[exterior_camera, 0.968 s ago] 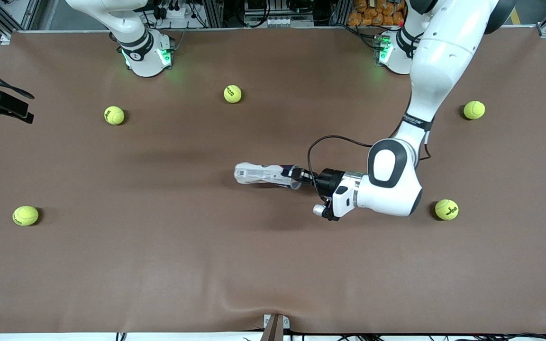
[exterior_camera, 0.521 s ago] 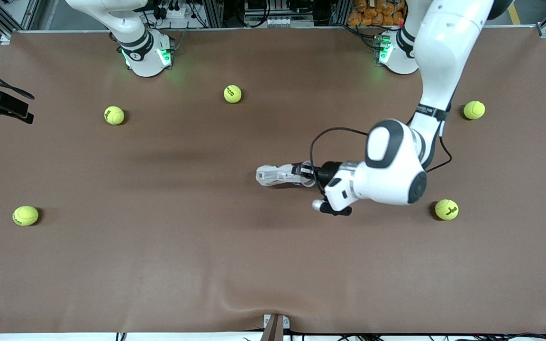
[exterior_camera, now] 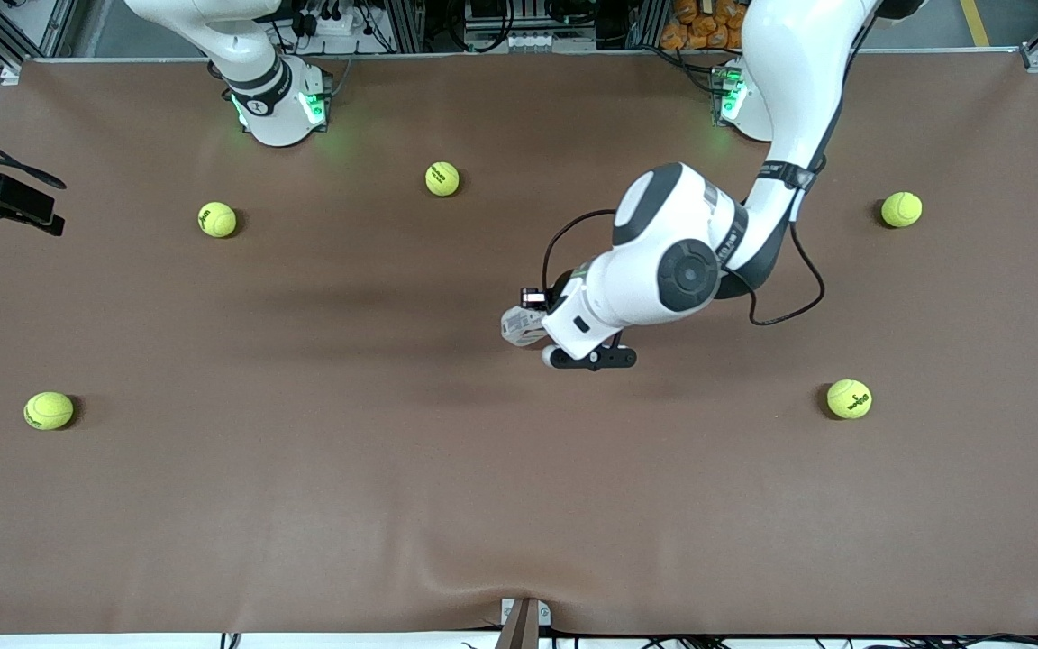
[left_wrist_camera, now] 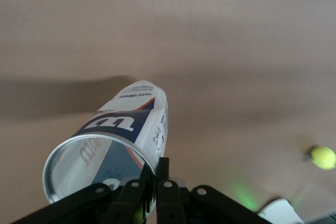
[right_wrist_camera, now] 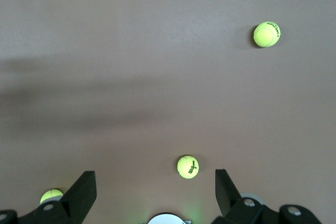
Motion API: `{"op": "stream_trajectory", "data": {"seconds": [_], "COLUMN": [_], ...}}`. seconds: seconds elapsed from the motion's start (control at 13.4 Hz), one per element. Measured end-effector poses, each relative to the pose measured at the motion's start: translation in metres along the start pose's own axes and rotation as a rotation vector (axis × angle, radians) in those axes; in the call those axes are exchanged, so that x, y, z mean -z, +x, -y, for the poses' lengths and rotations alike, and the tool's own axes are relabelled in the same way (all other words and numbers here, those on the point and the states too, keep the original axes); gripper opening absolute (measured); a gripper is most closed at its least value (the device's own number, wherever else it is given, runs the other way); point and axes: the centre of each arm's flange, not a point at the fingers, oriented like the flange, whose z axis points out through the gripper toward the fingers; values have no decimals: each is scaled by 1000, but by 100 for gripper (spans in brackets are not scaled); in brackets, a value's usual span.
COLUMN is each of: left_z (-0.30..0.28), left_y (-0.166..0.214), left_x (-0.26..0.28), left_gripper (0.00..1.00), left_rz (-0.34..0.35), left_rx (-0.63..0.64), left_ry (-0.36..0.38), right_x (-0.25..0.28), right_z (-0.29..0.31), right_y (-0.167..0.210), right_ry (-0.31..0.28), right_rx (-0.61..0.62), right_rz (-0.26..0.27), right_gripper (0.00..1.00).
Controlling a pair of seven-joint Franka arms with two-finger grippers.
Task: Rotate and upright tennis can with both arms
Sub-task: 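Lift and rotate the can upright with the left gripper, then lower the upright can onto the table and open the left gripper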
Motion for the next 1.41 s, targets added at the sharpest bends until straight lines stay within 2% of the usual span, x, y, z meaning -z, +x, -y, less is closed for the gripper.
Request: {"op": "stream_trajectory", "data": {"seconds": [0.52,0.74,1.12,1.41], "left_z": [-42,-56,-61,-64], "left_y": [-43,-60,-65,-70], "left_x": [-21,-31,-42,-57], "left_gripper": [5,5,5,5], "left_rz": [-102,-115,-116,-138], "left_rx": [61,66,79,73], "left_ry": [161,185,201,247], "right_x": [1,1,1,1], "right_z": [-1,-1,-1,-1], "right_y": [1,1,1,1], "right_ry": [-5,-6,-6,-6], "right_rx": [-1,-2,-2,-2], "right_rz": [-10,-10,-10,-11], "right_gripper": [100,100,100,100]}}
